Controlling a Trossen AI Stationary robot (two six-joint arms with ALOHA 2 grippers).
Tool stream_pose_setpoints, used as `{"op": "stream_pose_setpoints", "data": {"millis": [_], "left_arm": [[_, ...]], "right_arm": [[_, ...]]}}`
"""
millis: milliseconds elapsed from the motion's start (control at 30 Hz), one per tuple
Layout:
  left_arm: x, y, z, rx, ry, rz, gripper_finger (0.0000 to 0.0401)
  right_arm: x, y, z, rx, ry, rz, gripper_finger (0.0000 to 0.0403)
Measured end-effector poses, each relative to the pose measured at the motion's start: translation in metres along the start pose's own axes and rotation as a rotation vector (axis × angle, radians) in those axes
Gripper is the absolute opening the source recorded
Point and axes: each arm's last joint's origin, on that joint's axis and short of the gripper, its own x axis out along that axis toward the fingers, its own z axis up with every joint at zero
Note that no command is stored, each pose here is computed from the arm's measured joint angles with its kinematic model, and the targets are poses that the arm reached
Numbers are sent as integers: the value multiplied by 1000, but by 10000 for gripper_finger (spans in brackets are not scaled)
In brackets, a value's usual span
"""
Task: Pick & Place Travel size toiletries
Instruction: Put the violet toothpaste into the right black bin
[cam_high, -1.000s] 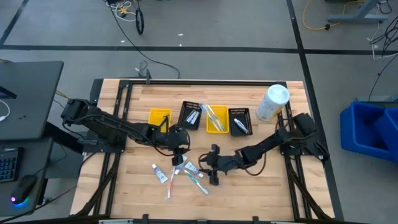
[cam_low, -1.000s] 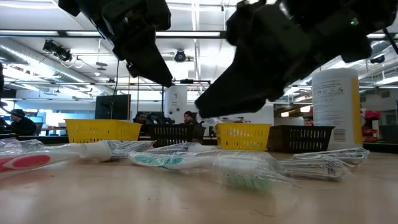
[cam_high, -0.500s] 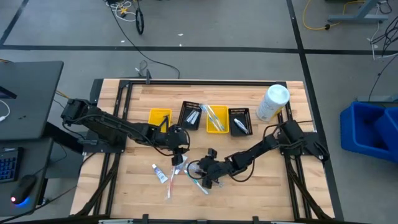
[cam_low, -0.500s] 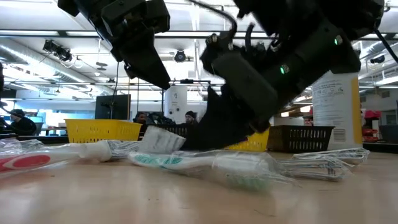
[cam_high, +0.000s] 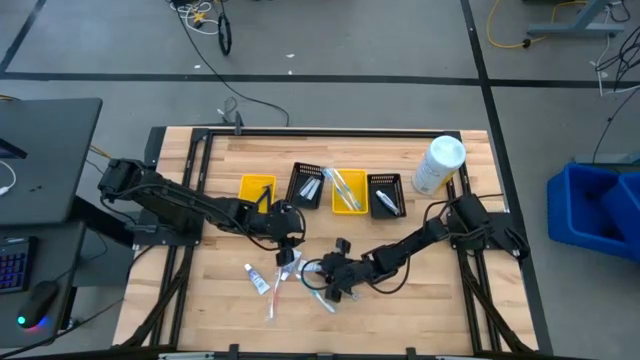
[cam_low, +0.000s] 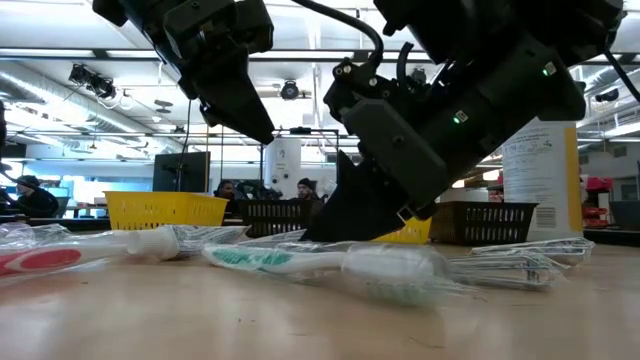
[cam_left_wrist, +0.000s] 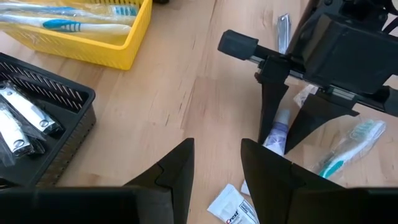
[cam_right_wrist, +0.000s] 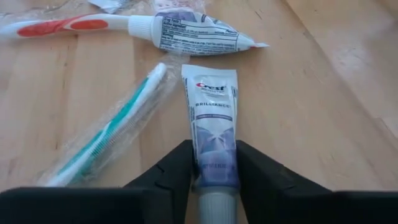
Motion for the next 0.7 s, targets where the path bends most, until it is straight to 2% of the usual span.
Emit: {"op": "stream_pose_setpoints", "data": {"millis": [200, 300, 400, 533, 700], "left_arm": [[0, 0, 0, 2, 0, 0, 142], [0, 0, 0, 1, 0, 0, 142], [0, 0, 0, 1, 0, 0, 142], [0, 0, 0, 0, 0, 0, 142], [0, 0, 0, -9, -5, -1, 142]], "right_arm": [[-5, -1, 3, -27, 13, 6, 103], [-15, -3, 7, -89, 29, -30, 107], [-30, -7, 18, -93, 48, -60, 111], [-60, -19, 29, -66, 111, -156, 108], [-109, -39, 43, 0, 136, -337, 103]]}}
